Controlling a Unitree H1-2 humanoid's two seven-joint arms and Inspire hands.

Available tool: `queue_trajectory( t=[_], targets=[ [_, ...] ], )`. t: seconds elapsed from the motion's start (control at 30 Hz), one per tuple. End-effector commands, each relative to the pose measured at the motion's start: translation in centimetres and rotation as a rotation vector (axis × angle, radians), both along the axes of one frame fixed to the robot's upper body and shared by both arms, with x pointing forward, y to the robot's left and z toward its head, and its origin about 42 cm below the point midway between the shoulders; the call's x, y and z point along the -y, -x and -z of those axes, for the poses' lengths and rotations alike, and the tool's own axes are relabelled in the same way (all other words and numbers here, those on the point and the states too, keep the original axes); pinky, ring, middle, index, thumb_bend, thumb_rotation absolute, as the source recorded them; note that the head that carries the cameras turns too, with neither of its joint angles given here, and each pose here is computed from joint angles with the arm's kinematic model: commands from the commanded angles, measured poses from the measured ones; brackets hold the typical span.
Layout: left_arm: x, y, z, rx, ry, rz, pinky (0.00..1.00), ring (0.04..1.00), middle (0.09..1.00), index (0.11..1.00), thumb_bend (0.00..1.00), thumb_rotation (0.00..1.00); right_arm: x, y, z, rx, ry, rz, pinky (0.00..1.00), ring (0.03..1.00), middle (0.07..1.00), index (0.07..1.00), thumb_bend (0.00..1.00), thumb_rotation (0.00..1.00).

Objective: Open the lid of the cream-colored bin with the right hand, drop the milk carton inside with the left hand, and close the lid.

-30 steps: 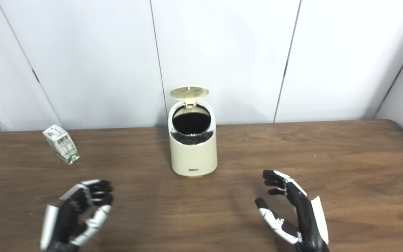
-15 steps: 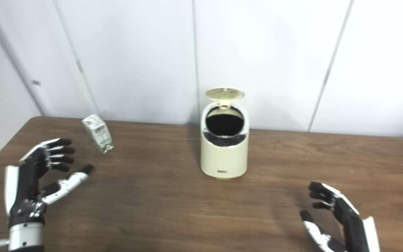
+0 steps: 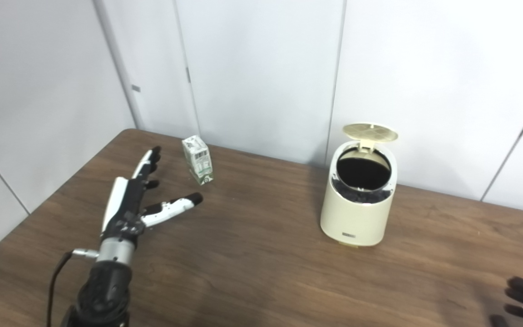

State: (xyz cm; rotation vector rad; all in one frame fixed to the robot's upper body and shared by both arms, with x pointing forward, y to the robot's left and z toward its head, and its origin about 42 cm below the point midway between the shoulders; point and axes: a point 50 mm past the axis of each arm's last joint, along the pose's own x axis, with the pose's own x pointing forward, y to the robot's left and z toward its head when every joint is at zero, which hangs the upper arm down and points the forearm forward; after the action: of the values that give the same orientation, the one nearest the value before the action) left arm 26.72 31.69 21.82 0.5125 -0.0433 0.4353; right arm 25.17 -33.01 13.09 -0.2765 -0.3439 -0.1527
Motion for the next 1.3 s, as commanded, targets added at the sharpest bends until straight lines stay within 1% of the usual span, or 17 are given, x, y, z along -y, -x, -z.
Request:
queue_trajectory(
  t=[0.0,0.1,0.17,0.2,0.23,0.3,0.4,0.47,0.57,0.67,0.73,0.87,0.93,1.03,1.13,1.27],
  targets=[
    [-0.4,-1.2,-1.4,0.041,-0.028,-0.005,0.89,0.991,0.998,1.000,1.00,0.39,0.8,0.3,1.3,-0.018,-0.026,0.000,0.63,0.728,0.748,0.724,0.21,0.40],
    [-0.8,-2.2,-1.3,0.034,-0.020,-0.014,0.89,1.000,1.000,1.000,1.00,0.40,1.1,0.0,1.4,-0.019,-0.042,-0.006,0.65,0.742,0.759,0.727,0.21,0.43],
    [-1.2,-3.0,-1.1,0.028,-0.014,-0.024,0.87,0.998,1.000,1.000,1.00,0.40,1.3,-0.2,1.5,-0.015,-0.049,-0.007,0.64,0.738,0.761,0.727,0.20,0.36],
    [-1.3,-3.4,-1.0,0.016,-0.025,-0.032,0.85,0.989,1.000,1.000,1.00,0.40,1.4,-0.3,1.6,-0.015,-0.052,-0.009,0.63,0.734,0.760,0.725,0.20,0.33],
    [-1.5,-3.9,-0.8,-0.001,-0.039,-0.037,0.82,0.969,1.000,1.000,1.00,0.41,1.5,-0.5,1.7,-0.016,-0.053,-0.012,0.63,0.732,0.760,0.725,0.20,0.32],
    [-1.7,-5.0,-0.3,-0.045,-0.074,-0.040,0.74,0.916,0.982,1.000,1.00,0.42,1.6,-0.6,1.7,-0.023,-0.052,-0.015,0.62,0.733,0.762,0.725,0.20,0.32],
    [-1.7,-6.3,0.1,-0.089,-0.110,-0.043,0.67,0.862,0.948,0.995,1.00,0.41,1.7,-0.8,1.9,-0.035,-0.045,-0.013,0.63,0.735,0.762,0.721,0.20,0.33],
    [-1.6,-6.9,0.0,-0.099,-0.119,-0.048,0.66,0.860,0.950,0.992,1.00,0.40,1.7,-0.9,2.0,-0.035,-0.043,-0.009,0.62,0.726,0.756,0.715,0.20,0.34],
    [-1.7,-7.7,-0.4,-0.103,-0.131,-0.060,0.63,0.843,0.939,0.982,1.00,0.43,1.9,-1.0,2.2,-0.031,-0.045,-0.008,0.62,0.724,0.753,0.714,0.20,0.32],
    [-2.2,-8.0,-0.4,-0.091,-0.126,-0.076,0.60,0.812,0.908,0.963,1.00,0.40,1.9,-1.0,2.3,-0.028,-0.048,-0.009,0.62,0.722,0.750,0.714,0.20,0.32],
    [-2.5,-8.1,-0.2,-0.087,-0.123,-0.093,0.60,0.800,0.884,0.946,1.00,0.37,1.8,-0.9,2.3,-0.030,-0.051,-0.009,0.62,0.721,0.748,0.713,0.20,0.33],
    [-2.9,-8.2,-0.1,-0.089,-0.141,-0.113,0.63,0.823,0.907,0.954,1.00,0.38,1.8,-0.9,2.3,-0.045,-0.062,-0.002,0.63,0.729,0.750,0.712,0.21,0.34],
    [-3.0,-8.4,-0.1,-0.092,-0.137,-0.123,0.64,0.836,0.921,0.964,1.00,0.39,1.7,-0.9,2.3,-0.046,-0.061,-0.003,0.63,0.728,0.749,0.711,0.21,0.32],
    [-3.3,-9.1,-0.1,-0.091,-0.093,-0.133,0.69,0.874,0.948,0.987,1.00,0.38,1.8,-0.9,2.5,-0.048,-0.066,-0.003,0.64,0.731,0.750,0.712,0.21,0.32],
    [-3.6,-10.0,-0.1,-0.092,-0.057,-0.156,0.71,0.883,0.953,0.989,1.00,0.36,1.8,-1.0,2.6,-0.051,-0.062,-0.003,0.63,0.728,0.749,0.712,0.22,0.33],
    [-4.0,-10.8,-0.1,-0.107,-0.051,-0.171,0.63,0.834,0.920,0.955,0.99,0.34,1.7,-1.0,2.7,-0.045,-0.062,-0.003,0.62,0.720,0.745,0.711,0.22,0.32]
  ],
)
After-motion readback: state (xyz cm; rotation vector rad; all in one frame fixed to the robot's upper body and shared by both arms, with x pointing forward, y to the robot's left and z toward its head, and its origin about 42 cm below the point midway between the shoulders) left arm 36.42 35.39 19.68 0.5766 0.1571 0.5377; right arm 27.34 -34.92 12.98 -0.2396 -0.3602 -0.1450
